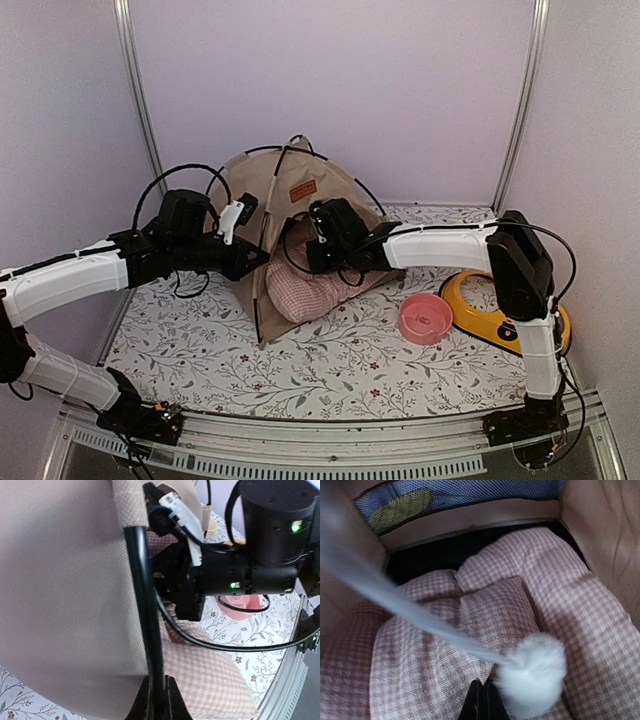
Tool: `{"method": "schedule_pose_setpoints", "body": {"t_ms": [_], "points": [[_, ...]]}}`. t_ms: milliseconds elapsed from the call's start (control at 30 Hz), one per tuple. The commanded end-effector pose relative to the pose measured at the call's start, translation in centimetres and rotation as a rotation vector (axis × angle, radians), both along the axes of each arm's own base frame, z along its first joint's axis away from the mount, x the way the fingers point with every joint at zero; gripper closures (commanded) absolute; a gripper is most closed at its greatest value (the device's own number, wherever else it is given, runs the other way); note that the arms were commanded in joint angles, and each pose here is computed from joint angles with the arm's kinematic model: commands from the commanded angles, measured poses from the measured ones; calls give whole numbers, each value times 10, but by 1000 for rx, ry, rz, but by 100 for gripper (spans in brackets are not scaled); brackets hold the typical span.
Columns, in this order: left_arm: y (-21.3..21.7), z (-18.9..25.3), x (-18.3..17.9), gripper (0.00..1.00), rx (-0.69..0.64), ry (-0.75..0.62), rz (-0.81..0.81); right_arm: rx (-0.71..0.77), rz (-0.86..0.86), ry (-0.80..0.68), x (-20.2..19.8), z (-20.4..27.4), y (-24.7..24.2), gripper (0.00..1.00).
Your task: Set up the pet tent
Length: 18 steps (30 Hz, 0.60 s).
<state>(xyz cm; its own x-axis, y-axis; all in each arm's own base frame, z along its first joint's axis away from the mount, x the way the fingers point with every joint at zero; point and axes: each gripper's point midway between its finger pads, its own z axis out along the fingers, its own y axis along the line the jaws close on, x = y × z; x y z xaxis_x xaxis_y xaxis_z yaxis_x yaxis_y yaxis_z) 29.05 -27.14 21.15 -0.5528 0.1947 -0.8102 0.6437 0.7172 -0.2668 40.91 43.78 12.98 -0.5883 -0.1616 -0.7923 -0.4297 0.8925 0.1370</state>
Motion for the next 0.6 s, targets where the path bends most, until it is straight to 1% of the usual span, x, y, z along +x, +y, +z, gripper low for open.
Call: {"method": "schedule_pose_setpoints", "body": {"t_ms": [0, 67, 167, 200, 267, 433, 500, 567], "points": [[-7, 12, -23, 100, -33, 29, -106, 42, -15, -27, 22, -10, 7, 100], [-6, 15, -22, 100, -34, 22, -98, 35, 13, 0, 17, -21, 11, 100], [-2, 15, -18, 100, -27, 19, -66, 35, 54, 43, 9, -27, 14, 92], [0, 13, -15, 100, -20, 21, -49, 38, 66, 51, 5, -27, 14, 88], [4, 7, -11, 100, 1, 30, -15, 53, 88, 58, -3, -18, 12, 78], [11, -5, -3, 100, 41, 50, 41, 125, 127, 23, -22, 33, 4, 45], [11, -7, -2, 100, 46, 54, 47, 151, 142, 18, -30, 49, 2, 35], [12, -7, -1, 100, 48, 55, 55, 178, 159, 20, -37, 62, 1, 29]]}}
